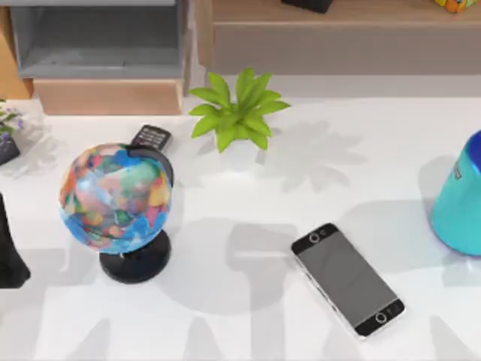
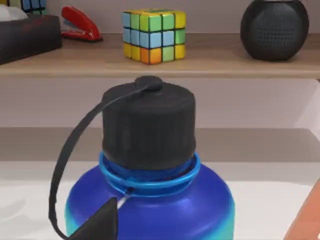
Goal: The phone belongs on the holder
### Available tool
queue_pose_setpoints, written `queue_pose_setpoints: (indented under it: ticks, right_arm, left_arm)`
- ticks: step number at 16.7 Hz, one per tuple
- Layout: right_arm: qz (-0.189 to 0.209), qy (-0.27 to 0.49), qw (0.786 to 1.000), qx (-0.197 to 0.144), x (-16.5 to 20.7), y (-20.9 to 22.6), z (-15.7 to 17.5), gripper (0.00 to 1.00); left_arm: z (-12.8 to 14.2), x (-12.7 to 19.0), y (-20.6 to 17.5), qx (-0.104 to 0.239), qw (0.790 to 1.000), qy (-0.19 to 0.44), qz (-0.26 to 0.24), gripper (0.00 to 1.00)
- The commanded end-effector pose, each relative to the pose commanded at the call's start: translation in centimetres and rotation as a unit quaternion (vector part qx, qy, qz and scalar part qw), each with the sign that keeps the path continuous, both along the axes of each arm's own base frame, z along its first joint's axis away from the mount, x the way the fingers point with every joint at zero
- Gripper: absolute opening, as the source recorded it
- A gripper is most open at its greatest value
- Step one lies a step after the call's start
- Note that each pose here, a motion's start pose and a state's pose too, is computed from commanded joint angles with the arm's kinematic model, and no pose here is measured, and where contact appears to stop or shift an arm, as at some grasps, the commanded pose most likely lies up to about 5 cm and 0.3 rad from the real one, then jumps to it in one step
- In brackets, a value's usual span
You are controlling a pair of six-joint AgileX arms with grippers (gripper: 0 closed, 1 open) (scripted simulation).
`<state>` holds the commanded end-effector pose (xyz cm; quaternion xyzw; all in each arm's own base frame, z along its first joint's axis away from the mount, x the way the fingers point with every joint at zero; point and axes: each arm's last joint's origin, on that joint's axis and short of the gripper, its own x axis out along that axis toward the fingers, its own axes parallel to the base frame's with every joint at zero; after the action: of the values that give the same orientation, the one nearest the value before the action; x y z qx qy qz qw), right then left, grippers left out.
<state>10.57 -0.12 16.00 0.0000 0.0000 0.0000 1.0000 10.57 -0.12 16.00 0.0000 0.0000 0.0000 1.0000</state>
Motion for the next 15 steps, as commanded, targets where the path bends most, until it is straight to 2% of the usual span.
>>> queue_pose_setpoints:
  ticks: [3, 6, 11, 15]
  right_arm:
    - [0.003, 0.001, 1.0, 0.001, 0.0, 0.1, 0.2, 1.0]
    - [0.027, 0.017, 0.999, 0.006, -0.1, 0.6, 2.2, 1.0]
    - [0.098, 0.099, 0.99, 0.013, 0.8, 2.4, 7.8, 1.0]
    - [0.16, 0.21, 0.965, -0.004, 3.6, 5.3, 12.0, 1.0]
  left_arm:
    - [0.0, 0.0, 0.0, 0.0, 1.0, 0.0, 0.0, 1.0]
    - [0.0, 0.0, 0.0, 0.0, 1.0, 0.0, 0.0, 1.0]
    - [0.0, 0.0, 0.0, 0.0, 1.0, 0.0, 0.0, 1.0]
    - [0.0, 0.0, 0.0, 0.0, 1.0, 0.0, 0.0, 1.0]
